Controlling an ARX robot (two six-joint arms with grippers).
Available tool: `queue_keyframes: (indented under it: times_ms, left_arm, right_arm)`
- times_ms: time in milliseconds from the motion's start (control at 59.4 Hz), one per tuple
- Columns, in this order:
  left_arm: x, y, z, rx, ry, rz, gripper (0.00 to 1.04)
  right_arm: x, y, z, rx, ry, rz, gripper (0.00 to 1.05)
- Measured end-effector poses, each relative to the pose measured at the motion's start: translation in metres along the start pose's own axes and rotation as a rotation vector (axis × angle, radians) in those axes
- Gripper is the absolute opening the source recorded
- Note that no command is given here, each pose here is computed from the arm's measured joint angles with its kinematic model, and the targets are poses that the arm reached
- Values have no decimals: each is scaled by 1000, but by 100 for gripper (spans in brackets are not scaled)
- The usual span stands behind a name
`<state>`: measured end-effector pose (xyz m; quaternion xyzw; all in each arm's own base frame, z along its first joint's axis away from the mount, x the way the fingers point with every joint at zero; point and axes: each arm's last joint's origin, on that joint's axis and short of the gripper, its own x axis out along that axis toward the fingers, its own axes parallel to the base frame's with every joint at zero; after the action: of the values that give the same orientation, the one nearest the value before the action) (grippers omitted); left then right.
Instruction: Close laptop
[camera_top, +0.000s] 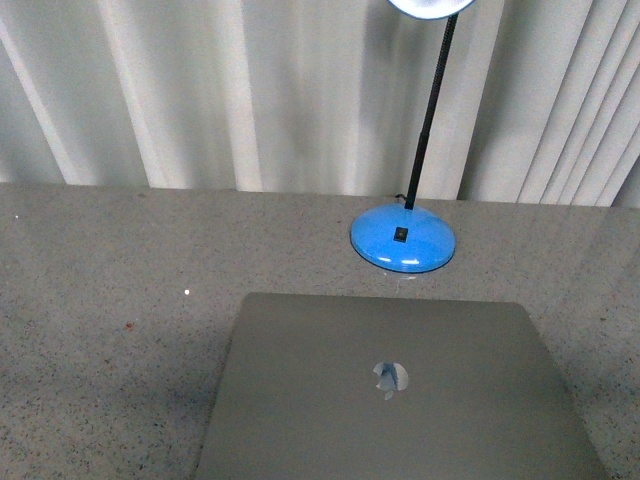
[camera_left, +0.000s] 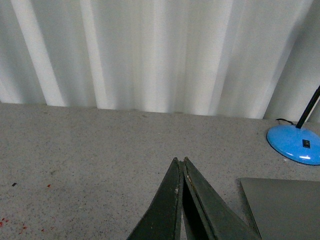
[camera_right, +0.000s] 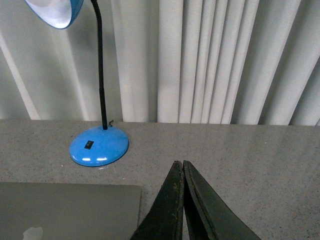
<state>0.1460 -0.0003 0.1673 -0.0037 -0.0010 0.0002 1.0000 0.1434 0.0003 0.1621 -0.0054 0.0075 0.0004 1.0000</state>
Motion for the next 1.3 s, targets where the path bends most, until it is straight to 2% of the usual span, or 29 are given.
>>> queue_keyframes:
  times_ms: [354,1061,1129,1297]
  left_arm:
    - [-19,0,8,0,-27,-1,4]
    - [-40,0,8,0,-29,-1,4]
    - [-47,0,4,0,6,-2,4]
    - [-50,0,6,0,-24,-3,4]
  right_arm:
    - [-18,0,5,0,-19,2,3]
    - [-38,0,4,0,-15,2,3]
    - [-43,0,1,0,10,3,3]
    - [-46,0,3,0,-19,2,3]
